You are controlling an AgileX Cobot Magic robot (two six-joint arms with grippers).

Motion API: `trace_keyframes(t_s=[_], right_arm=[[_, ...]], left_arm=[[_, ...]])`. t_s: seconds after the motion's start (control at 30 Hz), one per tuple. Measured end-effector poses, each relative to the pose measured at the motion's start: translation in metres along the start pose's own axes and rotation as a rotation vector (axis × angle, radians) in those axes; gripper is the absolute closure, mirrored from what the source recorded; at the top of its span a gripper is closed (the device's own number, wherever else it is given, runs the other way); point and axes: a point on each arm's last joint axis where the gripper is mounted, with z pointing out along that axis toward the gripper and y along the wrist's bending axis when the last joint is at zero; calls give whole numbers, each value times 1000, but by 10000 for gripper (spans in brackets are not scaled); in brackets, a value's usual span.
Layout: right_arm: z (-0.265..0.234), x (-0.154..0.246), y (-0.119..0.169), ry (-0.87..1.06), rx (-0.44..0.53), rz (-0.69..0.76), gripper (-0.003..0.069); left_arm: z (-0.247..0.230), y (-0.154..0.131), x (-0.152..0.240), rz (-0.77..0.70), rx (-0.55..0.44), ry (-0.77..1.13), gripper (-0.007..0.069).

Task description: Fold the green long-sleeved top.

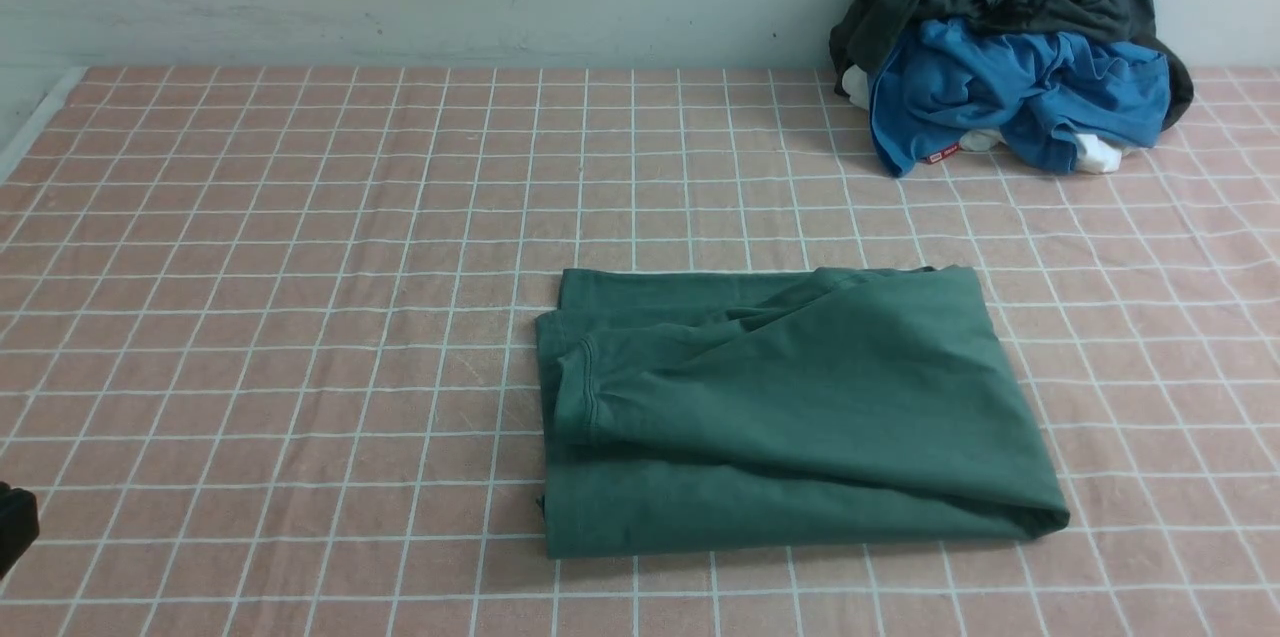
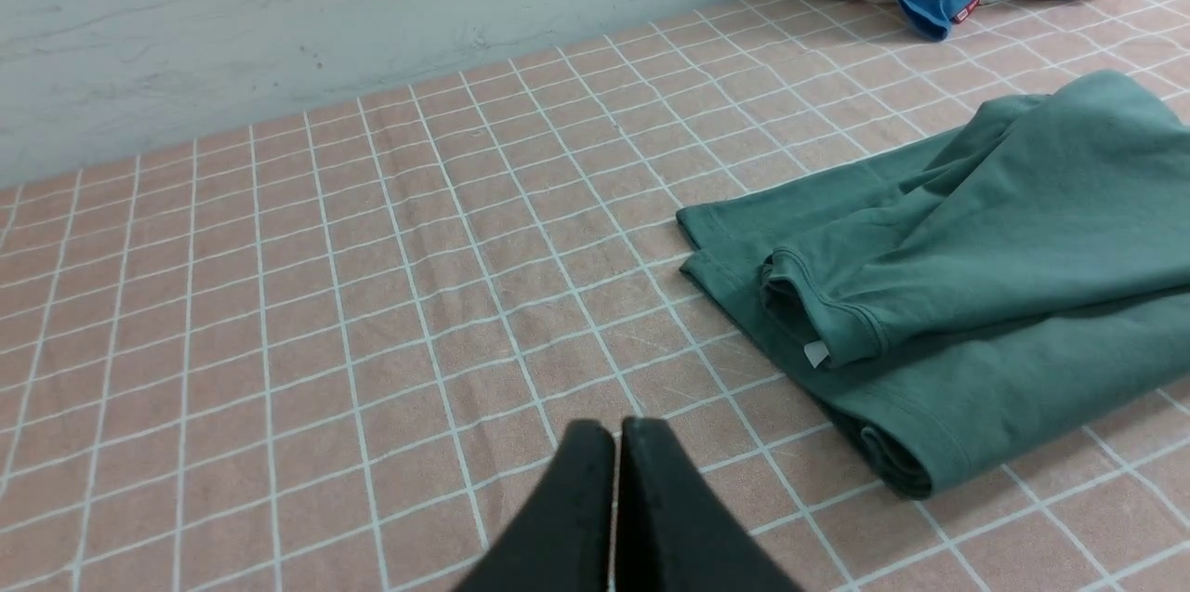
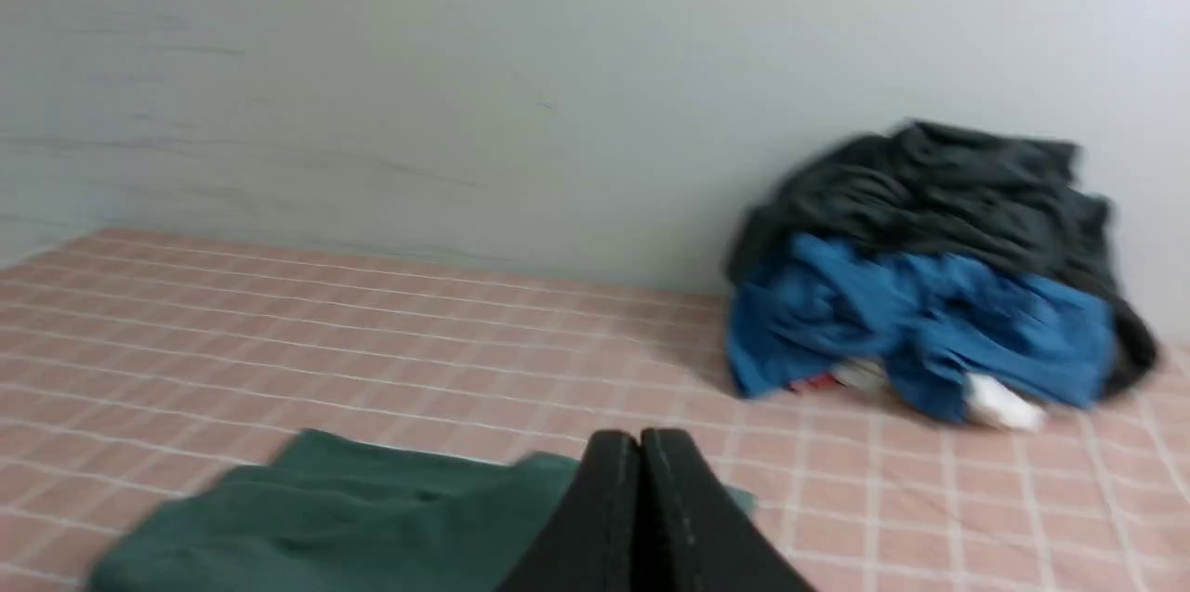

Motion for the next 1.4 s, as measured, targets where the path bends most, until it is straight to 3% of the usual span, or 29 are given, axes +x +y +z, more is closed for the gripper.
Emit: trace_keyframes(t_s=[0.1,0.2,0.3,0.7,1.4], right_arm=[[-3,30,-11,19,166,38,673],[-5,60,-18,51,255,55,673],[-7,83,-20,83,281,53,673],[-8,92,-17,142,212,17,673],[-8,92,-17,141,213,37,673]], left_arm=[[0,0,0,0,0,0,629],[0,0,0,0,0,0,629],[0,0,0,0,0,0,629],[0,0,1,2,0,7,629],[0,0,2,2,1,19,629]])
